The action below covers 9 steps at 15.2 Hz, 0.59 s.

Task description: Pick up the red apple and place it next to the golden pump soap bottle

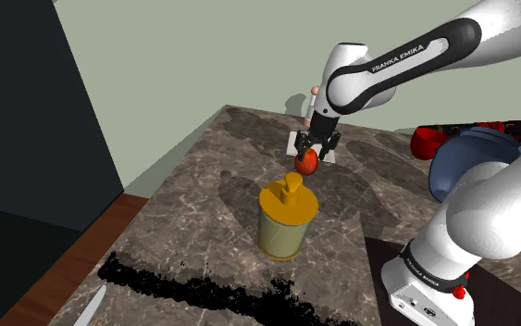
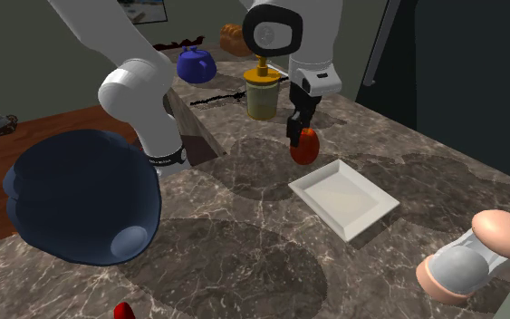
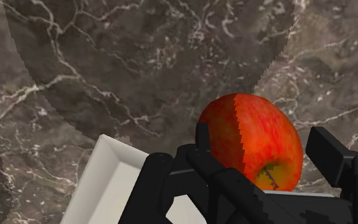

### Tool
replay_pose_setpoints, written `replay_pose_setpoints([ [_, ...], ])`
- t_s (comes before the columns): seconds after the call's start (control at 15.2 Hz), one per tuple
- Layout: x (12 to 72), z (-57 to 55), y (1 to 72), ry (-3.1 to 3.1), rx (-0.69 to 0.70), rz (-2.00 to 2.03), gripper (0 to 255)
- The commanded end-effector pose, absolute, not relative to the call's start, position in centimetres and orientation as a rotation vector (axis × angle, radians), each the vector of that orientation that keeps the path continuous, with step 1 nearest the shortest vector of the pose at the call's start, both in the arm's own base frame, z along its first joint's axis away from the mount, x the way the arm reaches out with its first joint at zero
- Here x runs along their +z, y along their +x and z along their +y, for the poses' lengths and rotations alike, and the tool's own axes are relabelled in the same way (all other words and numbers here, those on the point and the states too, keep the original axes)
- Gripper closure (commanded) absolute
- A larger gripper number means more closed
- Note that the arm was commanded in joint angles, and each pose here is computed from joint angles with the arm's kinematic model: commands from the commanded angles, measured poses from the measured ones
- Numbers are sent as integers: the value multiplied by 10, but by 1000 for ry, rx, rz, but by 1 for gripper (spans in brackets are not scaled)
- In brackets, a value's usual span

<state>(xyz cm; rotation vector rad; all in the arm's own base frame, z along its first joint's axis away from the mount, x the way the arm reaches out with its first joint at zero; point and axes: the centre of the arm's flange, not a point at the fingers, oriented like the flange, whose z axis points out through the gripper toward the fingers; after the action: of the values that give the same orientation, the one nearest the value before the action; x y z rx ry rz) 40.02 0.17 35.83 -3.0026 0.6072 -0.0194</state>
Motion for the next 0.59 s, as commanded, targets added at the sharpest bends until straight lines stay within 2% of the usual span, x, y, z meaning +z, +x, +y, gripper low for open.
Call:
replay_pose_setpoints([
  [0.0,362,2,400,-3003,-15,608,255],
  [0.53,405,2,400,-3003,-15,608,255],
])
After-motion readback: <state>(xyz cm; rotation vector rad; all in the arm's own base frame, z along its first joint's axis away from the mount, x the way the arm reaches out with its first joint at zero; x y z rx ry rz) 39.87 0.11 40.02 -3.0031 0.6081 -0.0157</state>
